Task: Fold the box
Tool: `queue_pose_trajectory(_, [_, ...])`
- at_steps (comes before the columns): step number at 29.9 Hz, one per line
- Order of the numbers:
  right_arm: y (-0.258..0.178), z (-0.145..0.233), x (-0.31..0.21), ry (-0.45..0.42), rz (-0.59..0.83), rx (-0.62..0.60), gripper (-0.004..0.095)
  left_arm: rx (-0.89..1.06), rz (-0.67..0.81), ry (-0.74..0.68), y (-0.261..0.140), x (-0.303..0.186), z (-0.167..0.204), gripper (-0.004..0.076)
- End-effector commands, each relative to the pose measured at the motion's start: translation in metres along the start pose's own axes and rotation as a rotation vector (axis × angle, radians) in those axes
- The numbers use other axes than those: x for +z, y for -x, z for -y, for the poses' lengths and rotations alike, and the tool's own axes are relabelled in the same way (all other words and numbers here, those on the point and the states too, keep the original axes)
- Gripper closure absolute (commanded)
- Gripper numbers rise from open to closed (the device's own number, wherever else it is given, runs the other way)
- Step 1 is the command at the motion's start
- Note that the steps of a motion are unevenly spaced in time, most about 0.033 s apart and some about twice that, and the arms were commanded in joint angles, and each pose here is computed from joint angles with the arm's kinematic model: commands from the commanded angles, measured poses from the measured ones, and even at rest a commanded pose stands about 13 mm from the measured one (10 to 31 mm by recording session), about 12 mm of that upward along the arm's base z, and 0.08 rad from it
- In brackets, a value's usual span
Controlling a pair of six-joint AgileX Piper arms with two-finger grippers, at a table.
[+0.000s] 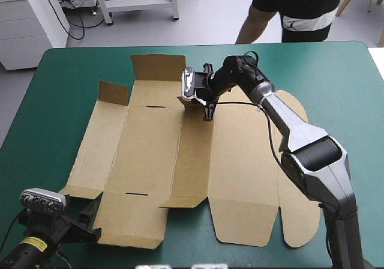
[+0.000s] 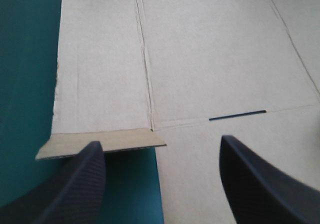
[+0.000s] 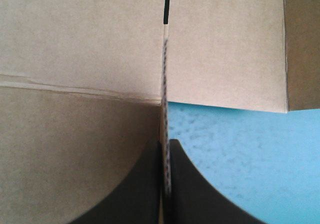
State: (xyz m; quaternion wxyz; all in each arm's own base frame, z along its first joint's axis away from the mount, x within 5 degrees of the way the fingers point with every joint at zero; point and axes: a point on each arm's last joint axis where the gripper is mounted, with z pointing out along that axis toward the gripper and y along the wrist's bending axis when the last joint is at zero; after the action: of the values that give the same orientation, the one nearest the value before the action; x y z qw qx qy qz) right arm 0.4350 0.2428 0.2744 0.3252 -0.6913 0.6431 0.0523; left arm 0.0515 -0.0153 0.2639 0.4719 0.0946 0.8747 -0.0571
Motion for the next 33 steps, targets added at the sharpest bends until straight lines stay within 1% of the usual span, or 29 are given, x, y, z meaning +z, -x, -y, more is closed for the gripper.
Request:
queue_pose_trajectory(1, [0.022, 0.015, -0.041, -0.158, 0.083, -0.009, 0.0879, -0.020, 0.066, 0.002, 0.012, -0.002, 0.000, 0.0260])
queue_pose_trajectory(5, [0.022, 0.013, -0.041, -0.135, 0.081, -0.007, 0.0760, -0.020, 0.066, 0.002, 0.012, -0.002, 0.000, 0.0260])
queue_pose_trajectory(9, [0.022, 0.012, -0.041, -0.133, 0.080, -0.001, 0.0613, -0.020, 0.066, 0.002, 0.012, -0.002, 0.000, 0.0260])
queue_pose_trajectory(12, [0.022, 0.012, -0.041, -0.132, 0.082, 0.019, 0.0523, -0.020, 0.066, 0.002, 0.012, -0.002, 0.000, 0.0259])
queue_pose_trajectory(14, [0.023, 0.013, -0.044, -0.135, 0.088, 0.060, 0.0478, -0.020, 0.066, 0.002, 0.012, -0.002, 0.000, 0.0259])
queue_pose_trajectory(18, [0.027, 0.012, -0.054, -0.142, 0.097, 0.109, 0.0433, -0.020, 0.066, 0.002, 0.012, -0.002, 0.000, 0.0259])
queue_pose_trajectory(23, [0.039, 0.013, -0.086, -0.190, 0.136, 0.179, 0.0380, -0.020, 0.066, 0.002, 0.012, -0.002, 0.000, 0.0259])
queue_pose_trajectory(25, [0.044, 0.013, -0.101, -0.211, 0.161, 0.240, 0.0339, -0.020, 0.066, 0.002, 0.012, -0.002, 0.000, 0.0259])
queue_pose_trajectory(26, [0.048, 0.013, -0.111, -0.224, 0.179, 0.299, 0.0304, -0.020, 0.066, 0.002, 0.012, -0.002, 0.000, 0.0259])
queue_pose_trajectory(28, [0.049, 0.012, -0.120, -0.233, 0.183, 0.373, 0.0250, -0.020, 0.066, 0.002, 0.012, -0.002, 0.000, 0.0259])
queue_pose_trajectory(30, [0.046, 0.011, -0.122, -0.229, 0.143, 0.461, 0.0222, -0.020, 0.066, 0.002, 0.012, -0.002, 0.000, 0.0259])
queue_pose_trajectory(33, [0.036, 0.004, -0.121, -0.168, 0.034, 0.596, 0.0222, -0.020, 0.066, 0.002, 0.012, -0.002, 0.000, 0.0259])
